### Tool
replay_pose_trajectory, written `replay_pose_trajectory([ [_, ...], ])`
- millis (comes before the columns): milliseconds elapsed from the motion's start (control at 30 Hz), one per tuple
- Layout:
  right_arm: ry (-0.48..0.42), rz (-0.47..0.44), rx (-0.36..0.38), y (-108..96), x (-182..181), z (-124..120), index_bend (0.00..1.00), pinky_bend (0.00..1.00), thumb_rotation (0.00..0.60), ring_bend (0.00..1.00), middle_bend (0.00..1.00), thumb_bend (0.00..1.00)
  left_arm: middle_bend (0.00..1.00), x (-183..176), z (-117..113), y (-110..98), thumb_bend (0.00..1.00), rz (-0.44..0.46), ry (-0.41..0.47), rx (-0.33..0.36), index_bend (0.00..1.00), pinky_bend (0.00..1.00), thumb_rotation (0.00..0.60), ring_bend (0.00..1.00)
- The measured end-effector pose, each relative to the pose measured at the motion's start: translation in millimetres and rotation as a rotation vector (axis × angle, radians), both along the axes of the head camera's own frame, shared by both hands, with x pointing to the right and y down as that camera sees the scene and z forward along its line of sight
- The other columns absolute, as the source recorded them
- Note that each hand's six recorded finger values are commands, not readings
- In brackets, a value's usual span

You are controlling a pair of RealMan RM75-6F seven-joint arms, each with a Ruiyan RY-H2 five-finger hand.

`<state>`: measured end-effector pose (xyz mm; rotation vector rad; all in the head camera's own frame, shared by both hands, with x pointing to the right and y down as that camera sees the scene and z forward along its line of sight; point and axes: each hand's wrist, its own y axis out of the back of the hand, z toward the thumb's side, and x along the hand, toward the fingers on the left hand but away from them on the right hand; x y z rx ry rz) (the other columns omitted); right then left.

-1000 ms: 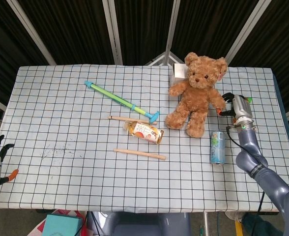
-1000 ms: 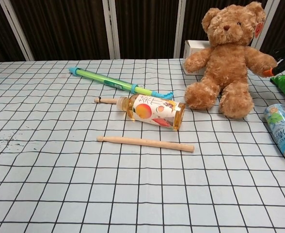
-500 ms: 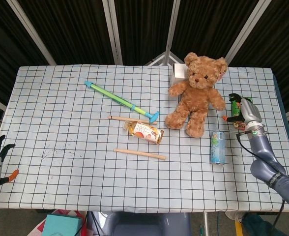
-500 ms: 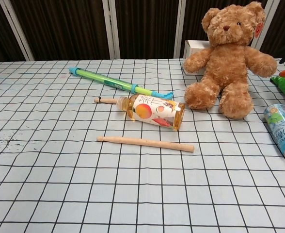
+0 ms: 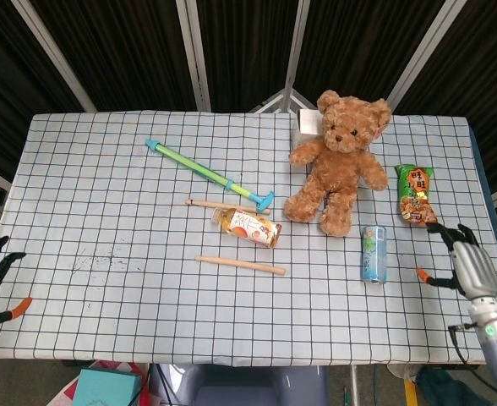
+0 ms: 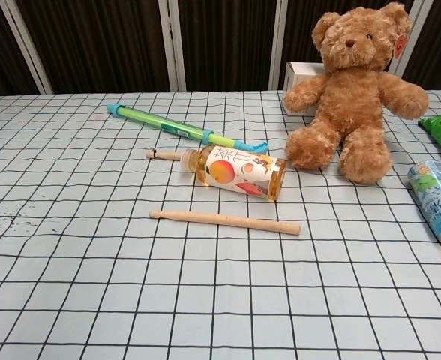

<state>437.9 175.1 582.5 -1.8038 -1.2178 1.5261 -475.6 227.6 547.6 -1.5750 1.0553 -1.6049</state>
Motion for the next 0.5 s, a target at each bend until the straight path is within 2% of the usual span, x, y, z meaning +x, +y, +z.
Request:
replay_pose_trajectory([
  [67, 0.066, -0.032, 0.03, 20, 1, -13, 0.18, 0.0, 0.6, 0.18, 0.25, 0.24, 0.0, 0, -2, 1, 0.31, 0.003, 0.009, 0.003, 0.21, 0.12, 0.6, 0.0],
  [167, 0.147, -0.051, 0.086, 39, 1, -28, 0.18, 0.0, 0.6, 0.18, 0.25, 0.24, 0.0, -2, -5, 1, 0.31, 0.002, 0.017, 0.011, 0.21, 0.12, 0.6, 0.0],
  [267, 0.201, -0.062, 0.139, 52, -2, -34, 0.17, 0.0, 0.6, 0.16, 0.24, 0.24, 0.0, -7, -6, -1, 0.31, -0.006, 0.01, 0.017, 0.21, 0.12, 0.6, 0.0],
  [500, 0.311, -0.091, 0.15, 64, -2, -30, 0.12, 0.0, 0.6, 0.12, 0.18, 0.24, 0.0, -12, -10, -3, 0.31, -0.018, 0.014, 0.032, 0.21, 0.12, 0.6, 0.0],
])
